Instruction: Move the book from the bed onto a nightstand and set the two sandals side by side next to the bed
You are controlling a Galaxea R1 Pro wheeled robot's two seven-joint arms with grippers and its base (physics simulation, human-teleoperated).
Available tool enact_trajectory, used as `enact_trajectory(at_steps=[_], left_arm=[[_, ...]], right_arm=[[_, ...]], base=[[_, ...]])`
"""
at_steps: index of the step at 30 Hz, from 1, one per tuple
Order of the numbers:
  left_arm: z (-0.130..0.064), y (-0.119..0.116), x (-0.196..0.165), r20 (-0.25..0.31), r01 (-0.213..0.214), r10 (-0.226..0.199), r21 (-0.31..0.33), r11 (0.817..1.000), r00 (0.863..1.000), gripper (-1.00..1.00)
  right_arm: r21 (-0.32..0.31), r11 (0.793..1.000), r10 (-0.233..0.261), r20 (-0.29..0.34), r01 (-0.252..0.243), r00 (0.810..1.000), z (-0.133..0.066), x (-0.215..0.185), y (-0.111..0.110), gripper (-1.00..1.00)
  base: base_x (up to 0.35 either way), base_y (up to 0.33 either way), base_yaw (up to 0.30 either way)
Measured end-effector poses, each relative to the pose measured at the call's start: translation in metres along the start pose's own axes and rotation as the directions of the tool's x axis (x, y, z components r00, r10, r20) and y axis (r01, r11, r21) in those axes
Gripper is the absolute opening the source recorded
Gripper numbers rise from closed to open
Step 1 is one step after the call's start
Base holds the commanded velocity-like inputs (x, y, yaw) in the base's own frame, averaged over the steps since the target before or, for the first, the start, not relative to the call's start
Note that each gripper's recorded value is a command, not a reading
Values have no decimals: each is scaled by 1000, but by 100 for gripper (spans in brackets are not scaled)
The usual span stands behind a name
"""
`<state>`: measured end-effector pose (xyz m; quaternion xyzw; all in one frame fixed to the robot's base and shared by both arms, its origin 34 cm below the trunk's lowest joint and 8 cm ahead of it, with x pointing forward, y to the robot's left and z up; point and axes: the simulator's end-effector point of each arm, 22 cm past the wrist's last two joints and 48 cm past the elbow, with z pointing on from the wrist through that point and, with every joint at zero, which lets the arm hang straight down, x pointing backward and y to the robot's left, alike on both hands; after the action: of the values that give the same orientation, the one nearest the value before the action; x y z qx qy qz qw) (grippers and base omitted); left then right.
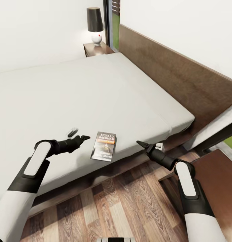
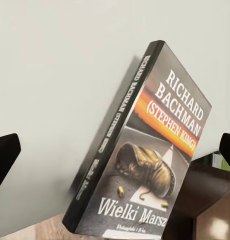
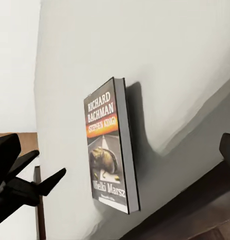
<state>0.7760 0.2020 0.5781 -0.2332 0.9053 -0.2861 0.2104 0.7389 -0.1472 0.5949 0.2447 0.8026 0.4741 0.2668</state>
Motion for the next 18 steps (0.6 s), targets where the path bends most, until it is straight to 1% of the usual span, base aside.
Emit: enact_trajectory(at_steps=[2,5,10,15,16,18], left_arm=[[1,0,2,1,1,-1,6,1000,1000,100],[-1,-2,3,10,-1,1,20,1000,1000,100],[-4,-4,5,25,-16,15,21,1000,1000,100],[-5,-5,7,31,-22,22,26,999,999,100],[-10,-10,8,34,-23,22,34,999,999,100],[-15,-11,8,37,-26,25,36,999,999,100]], right_arm=[[-4,1000,9,3,-9,1000,3,3,-3,100],[-18,999,46,0,-46,999,13,15,-7,100],[-29,994,102,-16,-102,995,26,34,-17,100],[-31,992,124,-26,-125,992,33,44,-28,100],[-33,989,142,-39,-143,989,39,53,-29,100],[-41,988,150,-48,-152,988,43,60,-26,100]], base=[[0,0,0],[0,0,0],[0,0,0],[0,0,0],[0,0,0],[0,0,0]])
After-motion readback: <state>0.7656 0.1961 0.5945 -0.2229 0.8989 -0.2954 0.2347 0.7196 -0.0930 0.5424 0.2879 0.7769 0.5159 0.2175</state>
